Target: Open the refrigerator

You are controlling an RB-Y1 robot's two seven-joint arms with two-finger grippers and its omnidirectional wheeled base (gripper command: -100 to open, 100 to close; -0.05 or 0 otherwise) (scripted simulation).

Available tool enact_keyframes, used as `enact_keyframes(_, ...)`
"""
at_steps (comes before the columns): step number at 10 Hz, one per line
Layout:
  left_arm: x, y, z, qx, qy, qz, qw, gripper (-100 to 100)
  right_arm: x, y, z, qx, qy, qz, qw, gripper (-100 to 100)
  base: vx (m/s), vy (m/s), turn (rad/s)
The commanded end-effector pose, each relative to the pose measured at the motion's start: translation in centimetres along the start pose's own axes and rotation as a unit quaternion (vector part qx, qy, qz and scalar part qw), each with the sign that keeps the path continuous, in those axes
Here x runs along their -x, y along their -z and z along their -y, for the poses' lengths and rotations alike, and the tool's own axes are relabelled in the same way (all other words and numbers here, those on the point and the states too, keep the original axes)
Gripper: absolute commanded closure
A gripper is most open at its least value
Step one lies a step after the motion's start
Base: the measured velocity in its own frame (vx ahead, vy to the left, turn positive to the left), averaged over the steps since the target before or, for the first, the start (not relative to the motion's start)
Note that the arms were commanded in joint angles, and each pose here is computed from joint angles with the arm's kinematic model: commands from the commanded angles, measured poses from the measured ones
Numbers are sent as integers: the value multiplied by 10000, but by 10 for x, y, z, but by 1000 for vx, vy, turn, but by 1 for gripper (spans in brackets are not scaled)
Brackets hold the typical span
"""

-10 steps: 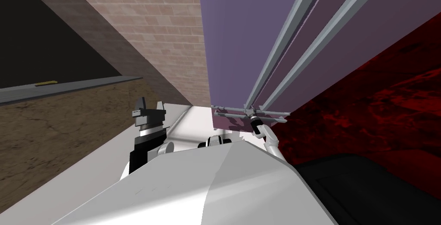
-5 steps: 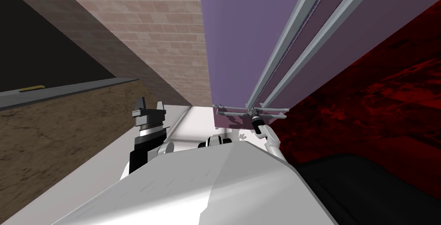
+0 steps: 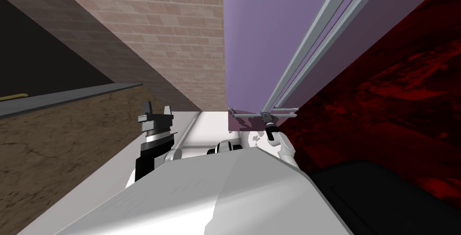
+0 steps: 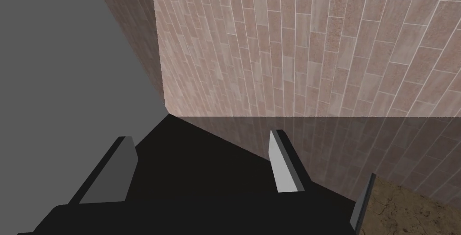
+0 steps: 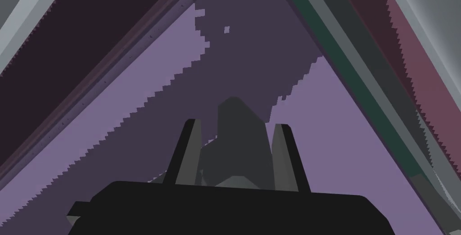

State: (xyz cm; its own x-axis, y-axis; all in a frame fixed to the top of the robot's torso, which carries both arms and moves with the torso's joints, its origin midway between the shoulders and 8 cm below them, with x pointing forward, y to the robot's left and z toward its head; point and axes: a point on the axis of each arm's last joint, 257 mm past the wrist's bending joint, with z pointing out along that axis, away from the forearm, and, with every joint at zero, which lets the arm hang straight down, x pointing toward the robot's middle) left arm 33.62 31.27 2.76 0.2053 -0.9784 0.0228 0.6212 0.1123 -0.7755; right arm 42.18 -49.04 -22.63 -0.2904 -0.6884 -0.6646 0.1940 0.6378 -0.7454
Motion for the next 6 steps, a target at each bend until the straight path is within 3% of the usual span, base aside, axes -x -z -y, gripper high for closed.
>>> enact_keyframes(1,0,0,0,0,0,0,10000,0,-7,1,15,-221,-30,-176,9996,100,-86,240,-113)
enact_keyframes(2,0,0,0,0,0,0,10000,0,-11,3,10,-163,-18,-196,9997,100,-53,105,-55)
enact_keyframes(3,0,0,0,0,-1,-1,10000,0,-24,8,19,-348,-36,-424,9985,100,14,204,-164)
enact_keyframes(6,0,0,0,0,-1,0,10000,0,-32,11,30,-537,-50,-593,9968,100,9,238,-118)
